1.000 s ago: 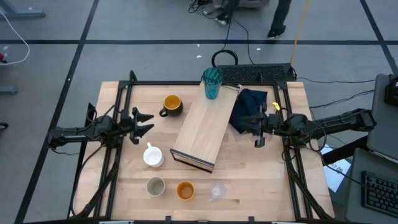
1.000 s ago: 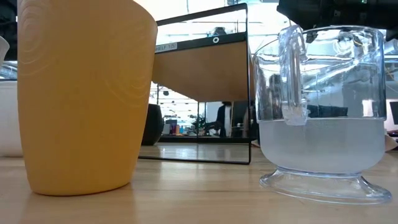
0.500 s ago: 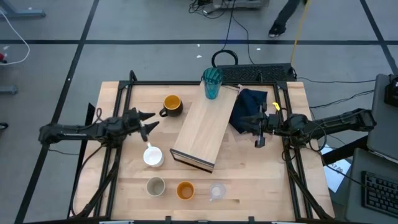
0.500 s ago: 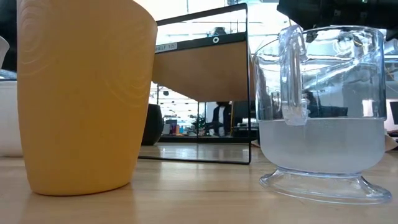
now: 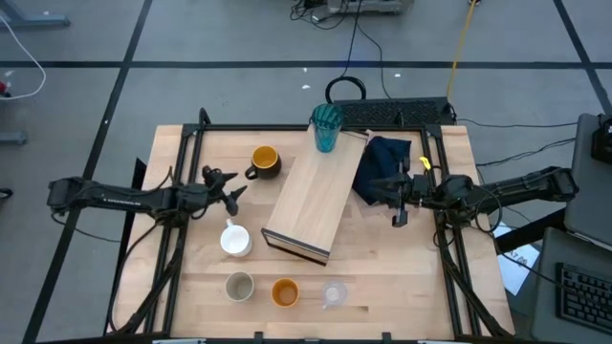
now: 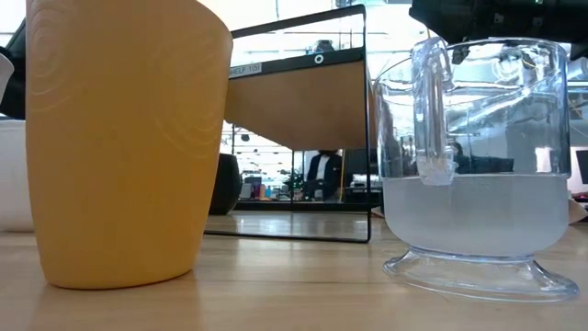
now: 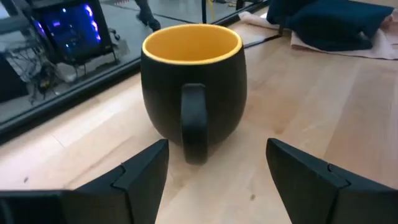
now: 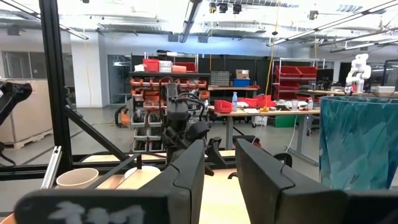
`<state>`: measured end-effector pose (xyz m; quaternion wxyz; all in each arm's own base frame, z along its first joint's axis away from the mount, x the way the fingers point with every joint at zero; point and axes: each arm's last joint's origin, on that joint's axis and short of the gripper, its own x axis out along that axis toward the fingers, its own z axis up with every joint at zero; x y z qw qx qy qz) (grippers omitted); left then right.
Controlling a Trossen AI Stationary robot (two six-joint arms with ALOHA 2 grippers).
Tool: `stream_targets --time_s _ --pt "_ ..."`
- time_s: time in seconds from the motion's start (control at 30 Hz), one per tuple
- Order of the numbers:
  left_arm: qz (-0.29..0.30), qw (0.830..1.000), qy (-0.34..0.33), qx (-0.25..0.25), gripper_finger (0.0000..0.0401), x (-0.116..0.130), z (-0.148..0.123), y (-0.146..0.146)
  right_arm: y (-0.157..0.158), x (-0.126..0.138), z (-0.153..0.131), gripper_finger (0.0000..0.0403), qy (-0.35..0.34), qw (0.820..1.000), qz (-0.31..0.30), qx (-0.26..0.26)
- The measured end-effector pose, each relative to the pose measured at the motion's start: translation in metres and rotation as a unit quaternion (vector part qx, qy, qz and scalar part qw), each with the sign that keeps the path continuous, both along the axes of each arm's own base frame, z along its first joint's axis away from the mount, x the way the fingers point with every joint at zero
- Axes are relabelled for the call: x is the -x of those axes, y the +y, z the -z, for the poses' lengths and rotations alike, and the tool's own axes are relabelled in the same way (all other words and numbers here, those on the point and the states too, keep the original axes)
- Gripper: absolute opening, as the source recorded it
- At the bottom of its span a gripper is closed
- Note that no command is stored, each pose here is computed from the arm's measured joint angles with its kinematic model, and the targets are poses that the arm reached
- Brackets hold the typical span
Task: Stack small to large cups/mugs on shelf
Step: Put the black mug on the shelf
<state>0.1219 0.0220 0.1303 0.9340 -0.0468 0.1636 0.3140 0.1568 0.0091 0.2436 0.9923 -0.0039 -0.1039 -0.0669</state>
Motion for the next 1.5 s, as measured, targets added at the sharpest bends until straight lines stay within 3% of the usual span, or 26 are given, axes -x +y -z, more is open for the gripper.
stream_targets --time_s 1.03,1.23,1.5 --pt "-0.023 1.000 -0.013 -0.008 0.0271 -0.0012 -0.0025 0.0012 0.0000 -0.0004 0.0019 0.0084 0.011 1.000 0.000 0.002" --pt "-0.057 0.998 -0.003 -0.021 0.0271 0.0008 -0.0013 0.0034 0.0000 -0.0005 0.0021 0.0084 0.012 1.000 0.000 0.002" --pt "-0.048 0.999 -0.018 0.011 0.0271 0.0005 -0.0011 0.0073 0.0000 -0.0005 0.0021 0.0084 0.012 1.000 0.000 0.002"
